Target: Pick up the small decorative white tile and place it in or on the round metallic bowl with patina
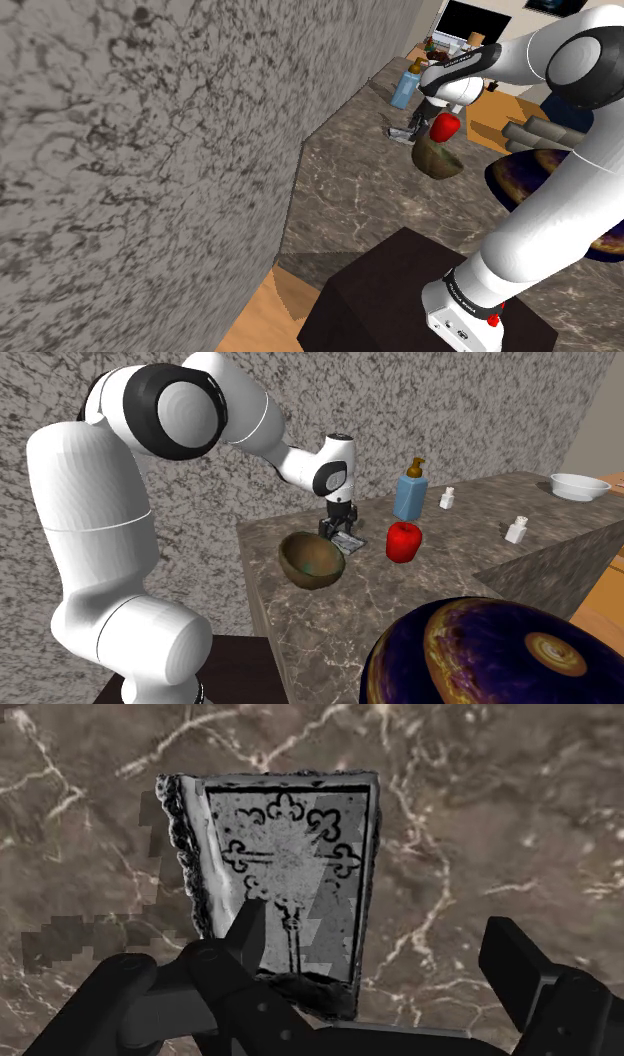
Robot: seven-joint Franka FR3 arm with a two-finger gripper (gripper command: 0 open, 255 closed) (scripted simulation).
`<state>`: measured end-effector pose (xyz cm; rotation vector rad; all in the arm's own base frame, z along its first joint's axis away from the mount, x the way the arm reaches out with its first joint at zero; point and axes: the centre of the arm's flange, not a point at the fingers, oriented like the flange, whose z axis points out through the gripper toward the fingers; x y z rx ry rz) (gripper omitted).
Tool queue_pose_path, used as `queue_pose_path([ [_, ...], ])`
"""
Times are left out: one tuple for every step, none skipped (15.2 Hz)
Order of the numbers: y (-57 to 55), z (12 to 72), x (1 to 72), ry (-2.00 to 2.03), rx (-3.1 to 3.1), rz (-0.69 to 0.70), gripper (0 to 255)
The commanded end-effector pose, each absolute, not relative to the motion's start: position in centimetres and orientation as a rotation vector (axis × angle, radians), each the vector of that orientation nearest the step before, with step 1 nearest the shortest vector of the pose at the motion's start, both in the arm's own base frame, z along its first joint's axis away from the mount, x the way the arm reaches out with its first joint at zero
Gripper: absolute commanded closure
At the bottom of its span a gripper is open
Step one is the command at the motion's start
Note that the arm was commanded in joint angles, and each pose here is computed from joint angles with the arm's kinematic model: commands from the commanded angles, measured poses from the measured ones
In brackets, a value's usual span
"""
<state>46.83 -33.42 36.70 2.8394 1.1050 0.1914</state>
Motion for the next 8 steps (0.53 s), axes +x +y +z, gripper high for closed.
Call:
queue_pose_path([
  [-33.8,36.8,46.0,1.106,2.833,0.232,0],
  [-33.8,36.3,46.1,1.106,2.833,0.232,0],
  [-33.8,35.8,46.2,1.106,2.833,0.232,0],
  [-33.8,35.3,46.2,1.106,2.833,0.232,0],
  [-33.8,34.7,46.3,1.106,2.833,0.232,0],
  [-33.9,34.2,46.4,1.106,2.833,0.232,0],
  [-33.9,33.4,46.6,1.106,2.833,0.232,0],
  [-33.9,33.4,46.6,1.106,2.833,0.232,0],
])
